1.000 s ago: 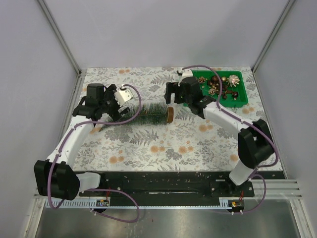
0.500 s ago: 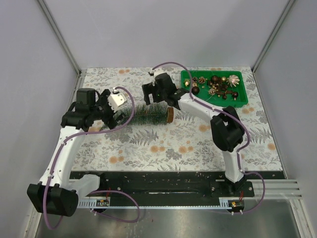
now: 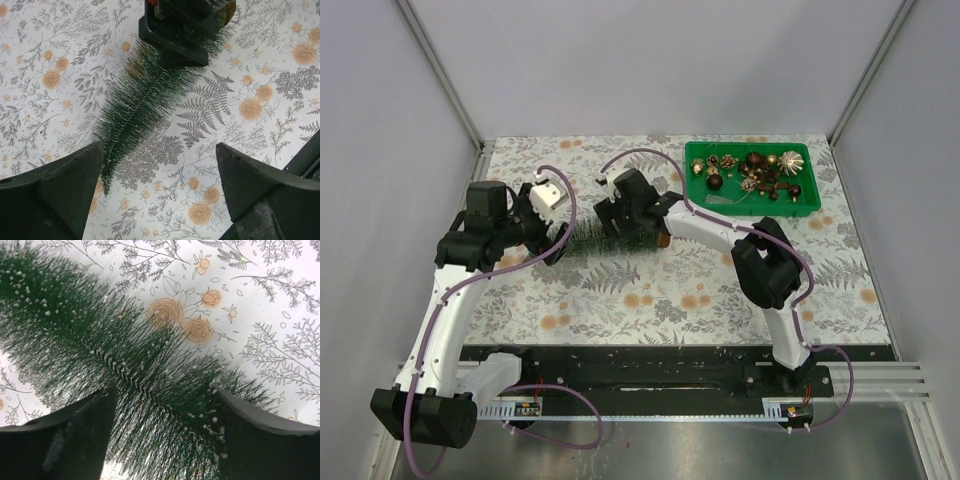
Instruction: Decorate the small christmas tree
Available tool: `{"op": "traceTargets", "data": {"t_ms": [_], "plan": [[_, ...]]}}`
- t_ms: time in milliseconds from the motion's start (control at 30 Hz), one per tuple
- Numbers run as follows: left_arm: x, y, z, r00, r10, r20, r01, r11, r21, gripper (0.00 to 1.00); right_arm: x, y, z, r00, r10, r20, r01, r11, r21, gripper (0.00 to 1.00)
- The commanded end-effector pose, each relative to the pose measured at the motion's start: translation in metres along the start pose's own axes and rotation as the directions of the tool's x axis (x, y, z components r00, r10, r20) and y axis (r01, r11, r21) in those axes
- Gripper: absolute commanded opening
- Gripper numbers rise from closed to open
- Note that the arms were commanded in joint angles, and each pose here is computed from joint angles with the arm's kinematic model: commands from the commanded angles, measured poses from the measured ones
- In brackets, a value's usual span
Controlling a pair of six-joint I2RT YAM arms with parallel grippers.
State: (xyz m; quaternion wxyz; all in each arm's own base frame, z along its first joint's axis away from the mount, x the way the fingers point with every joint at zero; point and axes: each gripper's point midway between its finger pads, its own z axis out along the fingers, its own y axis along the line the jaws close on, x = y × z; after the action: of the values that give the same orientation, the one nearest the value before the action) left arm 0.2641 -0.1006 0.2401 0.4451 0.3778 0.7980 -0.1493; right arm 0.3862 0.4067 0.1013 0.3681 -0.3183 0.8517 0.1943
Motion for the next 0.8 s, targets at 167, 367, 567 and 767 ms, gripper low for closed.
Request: {"op": "traceTargets", "data": {"t_ms": [167,367,567,767], "plan": [[-0.015,0.011,-0.006,0.998,-0.030,0.059,0.034,0.997,-0.076,0.99,-0.002,0.006,-0.009,1.000,-0.024,0.007,0.024,1.000,-0.019,0.26],[-0.018,0.012,-0.004,0.994,-0.078,0.083,0.085,0.993,-0.087,0.99,-0.048,-0.002,-0.048,0.985,0.013,0.171,-0.022,0.999,0.050,0.01],[-0.015,0.003,0.000,0.989,-0.123,0.088,0.127,0.991,-0.041,0.99,-0.073,0.000,-0.093,0.873,0.235,0.427,-0.239,0.970,-0.045,0.00],[-0.011,-0.006,0.006,0.981,-0.176,0.086,0.176,0.984,0.006,0.99,-0.070,-0.005,-0.128,0.545,0.531,0.648,-0.432,0.841,-0.326,0.00]]}}
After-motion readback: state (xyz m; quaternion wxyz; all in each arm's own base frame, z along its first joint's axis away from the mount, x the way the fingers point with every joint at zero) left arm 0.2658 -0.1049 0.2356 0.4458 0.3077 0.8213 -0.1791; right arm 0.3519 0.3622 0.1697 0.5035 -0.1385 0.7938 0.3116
